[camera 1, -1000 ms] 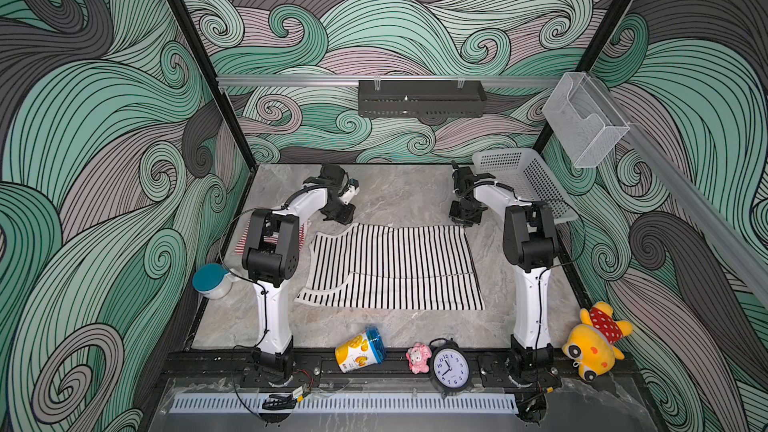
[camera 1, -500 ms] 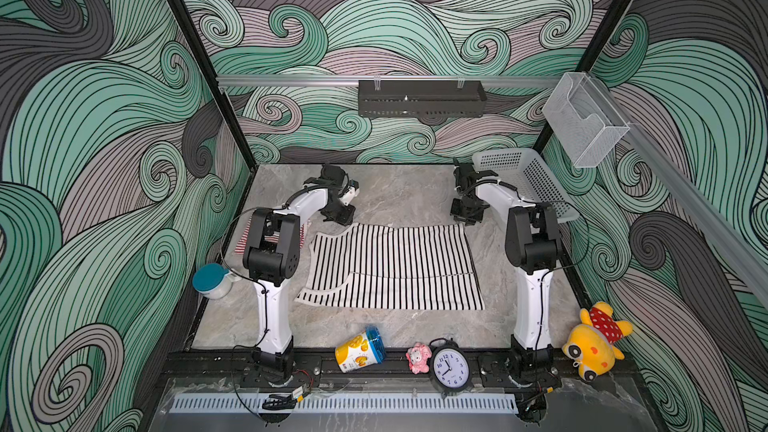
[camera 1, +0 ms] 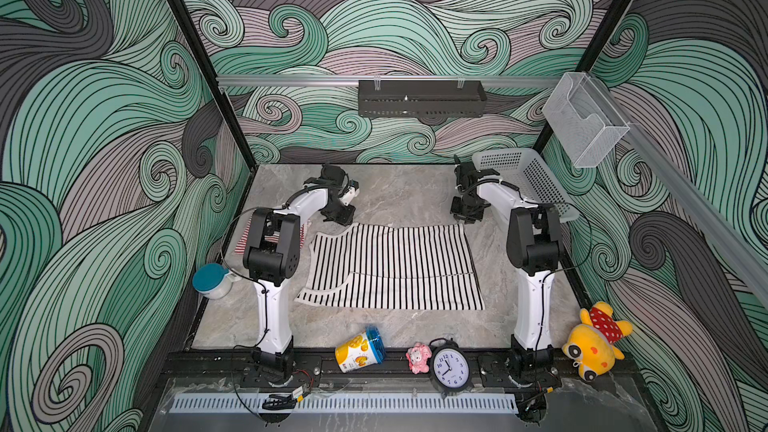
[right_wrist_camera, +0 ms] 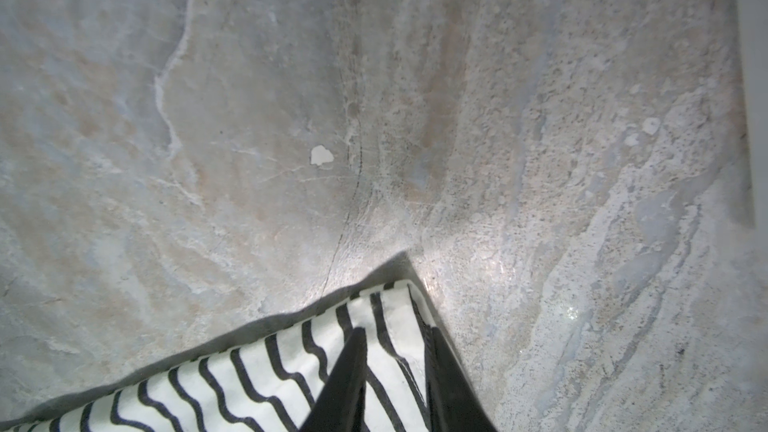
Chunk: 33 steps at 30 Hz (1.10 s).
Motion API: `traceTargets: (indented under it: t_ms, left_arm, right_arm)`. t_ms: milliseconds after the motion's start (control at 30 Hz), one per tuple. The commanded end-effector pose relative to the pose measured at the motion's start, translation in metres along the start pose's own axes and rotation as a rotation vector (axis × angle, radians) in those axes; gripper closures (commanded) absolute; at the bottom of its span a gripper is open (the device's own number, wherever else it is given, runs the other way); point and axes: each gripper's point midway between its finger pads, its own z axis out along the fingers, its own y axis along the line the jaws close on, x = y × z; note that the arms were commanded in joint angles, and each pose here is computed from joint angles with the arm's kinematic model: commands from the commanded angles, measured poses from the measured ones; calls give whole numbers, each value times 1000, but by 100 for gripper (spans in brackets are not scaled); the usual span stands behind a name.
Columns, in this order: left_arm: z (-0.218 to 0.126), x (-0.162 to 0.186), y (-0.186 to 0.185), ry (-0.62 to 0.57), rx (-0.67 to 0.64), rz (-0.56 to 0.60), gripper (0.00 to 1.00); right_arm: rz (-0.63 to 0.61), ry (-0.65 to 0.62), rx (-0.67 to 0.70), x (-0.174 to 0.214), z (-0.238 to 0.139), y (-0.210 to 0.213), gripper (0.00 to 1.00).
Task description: Fold and stack the tank tops
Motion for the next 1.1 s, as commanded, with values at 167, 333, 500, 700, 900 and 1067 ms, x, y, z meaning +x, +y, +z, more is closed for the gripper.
traceTargets:
  t_ms: [167, 333, 500, 700, 900, 1067]
  left_arm:
    - [4, 2, 5, 16, 3, -18, 65]
    - [5, 2, 6, 17, 2, -20, 65]
    - [6, 2, 6, 19, 4, -22, 65]
    - [7, 2, 6, 21, 4, -23, 65]
    - [9, 1, 7, 22, 4, -22, 65]
    - [10, -7, 6, 18, 21, -31, 65]
  right_arm:
    - [-8, 43, 13, 6, 14, 1, 74]
    - [-14, 45, 31, 5, 20, -1, 75]
    - [-16, 51, 45, 3, 28, -2, 75]
    - [-23, 57, 49, 1, 33, -1, 79]
    - [-30, 62, 41, 4, 29, 0, 99]
    - [-44, 41, 27, 6, 15, 3, 99]
